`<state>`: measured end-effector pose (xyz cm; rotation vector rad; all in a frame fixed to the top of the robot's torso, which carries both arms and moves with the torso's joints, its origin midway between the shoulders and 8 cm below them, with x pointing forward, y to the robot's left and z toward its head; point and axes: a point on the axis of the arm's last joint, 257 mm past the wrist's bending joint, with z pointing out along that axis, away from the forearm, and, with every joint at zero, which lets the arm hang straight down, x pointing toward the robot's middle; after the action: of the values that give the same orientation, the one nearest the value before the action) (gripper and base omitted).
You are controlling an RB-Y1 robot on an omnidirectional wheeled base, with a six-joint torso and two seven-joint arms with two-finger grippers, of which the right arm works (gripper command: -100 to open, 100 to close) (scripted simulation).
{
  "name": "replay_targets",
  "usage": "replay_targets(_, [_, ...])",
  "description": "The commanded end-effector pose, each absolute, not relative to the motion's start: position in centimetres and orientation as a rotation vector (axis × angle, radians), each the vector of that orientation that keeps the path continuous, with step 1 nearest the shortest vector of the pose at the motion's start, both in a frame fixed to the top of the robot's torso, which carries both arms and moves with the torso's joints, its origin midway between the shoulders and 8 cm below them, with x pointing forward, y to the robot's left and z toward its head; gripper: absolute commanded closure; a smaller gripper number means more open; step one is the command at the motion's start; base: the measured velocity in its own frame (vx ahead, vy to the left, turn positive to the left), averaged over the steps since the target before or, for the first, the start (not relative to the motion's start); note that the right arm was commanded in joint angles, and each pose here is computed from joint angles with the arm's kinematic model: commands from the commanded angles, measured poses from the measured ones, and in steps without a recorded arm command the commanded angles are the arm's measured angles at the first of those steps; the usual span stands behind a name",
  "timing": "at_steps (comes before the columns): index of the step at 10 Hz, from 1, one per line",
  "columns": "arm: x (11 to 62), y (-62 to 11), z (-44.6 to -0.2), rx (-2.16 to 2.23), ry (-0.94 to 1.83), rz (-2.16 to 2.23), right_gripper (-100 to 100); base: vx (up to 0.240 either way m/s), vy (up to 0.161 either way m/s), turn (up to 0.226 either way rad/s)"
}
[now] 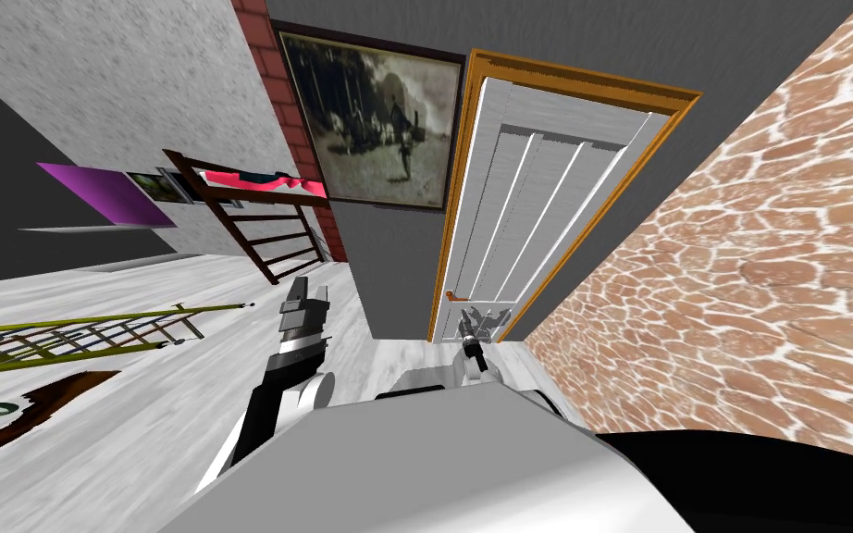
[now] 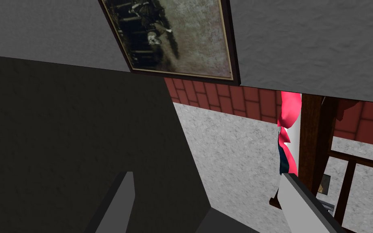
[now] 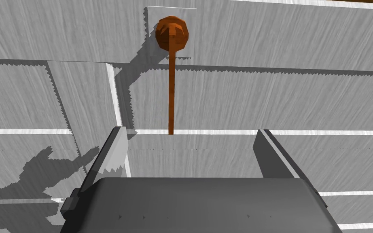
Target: Pull the door open
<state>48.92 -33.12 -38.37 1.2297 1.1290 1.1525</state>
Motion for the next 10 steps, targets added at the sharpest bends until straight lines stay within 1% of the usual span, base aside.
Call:
replay_targets(1, [48.9, -33.1, -38.7, 1.238, 1.134, 1.149, -100, 0.068, 0.006, 0.006])
replay_targets(4, [48.9, -33.1, -39.0, 1.244, 1.138, 1.146, -100, 0.049, 0.0, 0.005])
replay_targets(5, [48.1, -34.9, -39.1, 1.254, 1.125, 1.131, -100, 0.143, 0.053, 0.148])
replay_targets(6, [48.1, -34.9, -39.1, 1.254, 1.125, 1.131, -100, 0.169, 0.039, 0.072])
replay_targets(7, [47.1, -36.9, -39.3, 1.266, 1.109, 1.113, -100, 0.18, 0.033, 0.142])
replay_targets(8, [47.1, -36.9, -39.3, 1.267, 1.109, 1.113, -100, 0.153, 0.024, 0.076])
replay_targets(9, [46.6, -37.0, -40.1, 1.284, 1.121, 1.101, -100, 0.064, 0.008, -0.007])
replay_targets(10, [47.1, -36.9, -39.3, 1.266, 1.109, 1.113, -100, 0.0, -0.002, -0.013])
